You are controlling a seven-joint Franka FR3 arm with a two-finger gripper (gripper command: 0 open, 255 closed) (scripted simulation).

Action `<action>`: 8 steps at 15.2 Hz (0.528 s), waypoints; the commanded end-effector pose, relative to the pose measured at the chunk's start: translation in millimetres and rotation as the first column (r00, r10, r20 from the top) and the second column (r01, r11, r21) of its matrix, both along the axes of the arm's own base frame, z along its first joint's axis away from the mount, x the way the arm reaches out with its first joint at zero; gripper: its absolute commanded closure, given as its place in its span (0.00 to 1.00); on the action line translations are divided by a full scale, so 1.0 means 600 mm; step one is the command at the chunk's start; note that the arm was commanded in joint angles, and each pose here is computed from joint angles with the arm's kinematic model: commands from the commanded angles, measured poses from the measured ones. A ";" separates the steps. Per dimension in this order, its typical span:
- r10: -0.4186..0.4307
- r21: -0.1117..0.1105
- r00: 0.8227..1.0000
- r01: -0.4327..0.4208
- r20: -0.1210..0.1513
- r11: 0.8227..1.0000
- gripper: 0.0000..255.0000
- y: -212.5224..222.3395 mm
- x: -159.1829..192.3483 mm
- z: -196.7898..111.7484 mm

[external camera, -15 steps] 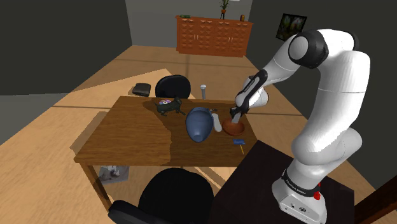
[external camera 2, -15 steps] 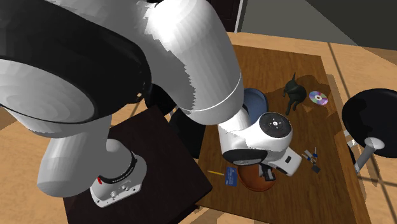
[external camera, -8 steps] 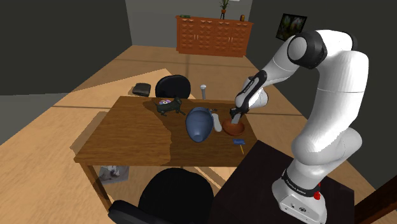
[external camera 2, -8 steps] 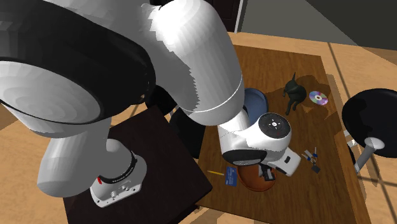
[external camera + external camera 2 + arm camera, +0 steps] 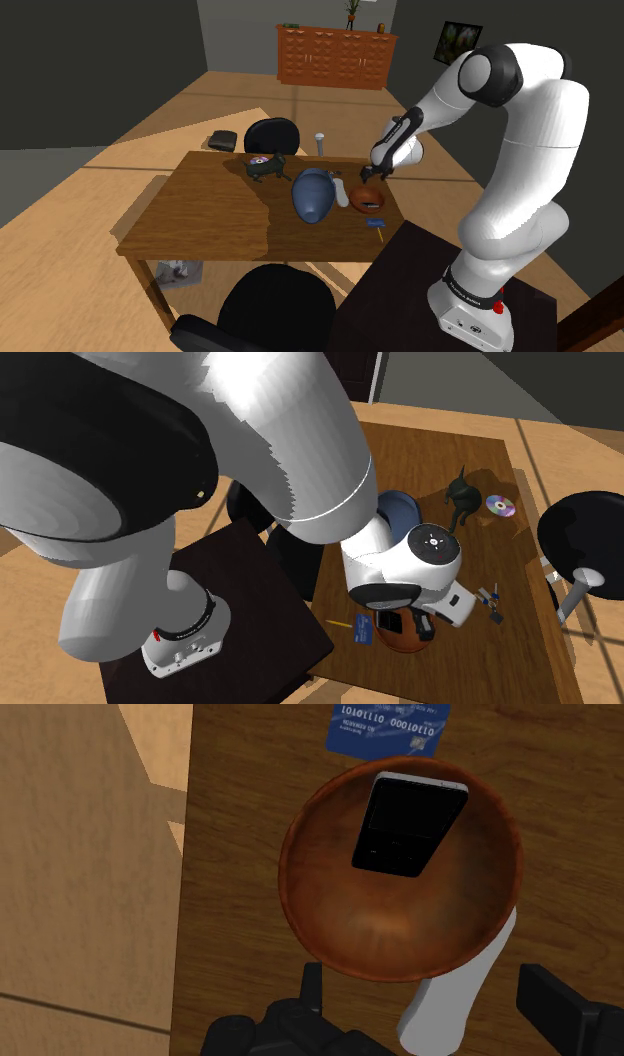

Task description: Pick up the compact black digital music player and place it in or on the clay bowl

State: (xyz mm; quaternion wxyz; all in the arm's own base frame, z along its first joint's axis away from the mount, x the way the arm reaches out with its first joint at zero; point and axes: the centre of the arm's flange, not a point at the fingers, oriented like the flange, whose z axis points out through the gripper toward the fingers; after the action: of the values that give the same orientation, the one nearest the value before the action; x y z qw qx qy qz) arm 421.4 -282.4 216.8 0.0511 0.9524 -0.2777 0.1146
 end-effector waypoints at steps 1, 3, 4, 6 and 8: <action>0.000 0.000 1.000 0.000 0.000 1.000 0.00 0.008 -0.009 0.037; 0.000 0.000 1.000 0.000 0.000 1.000 0.00 0.011 -0.012 0.054; 0.000 0.000 1.000 0.000 0.000 1.000 0.00 0.011 -0.012 0.054; 0.000 0.000 1.000 0.000 0.000 1.000 0.00 0.011 -0.012 0.054; 0.000 0.000 1.000 0.000 0.000 1.000 0.00 0.011 -0.012 0.054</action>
State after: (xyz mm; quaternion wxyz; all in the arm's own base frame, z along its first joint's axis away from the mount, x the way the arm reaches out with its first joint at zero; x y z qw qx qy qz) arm 414.3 -275.9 249.0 0.0509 0.9524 -0.2777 0.1146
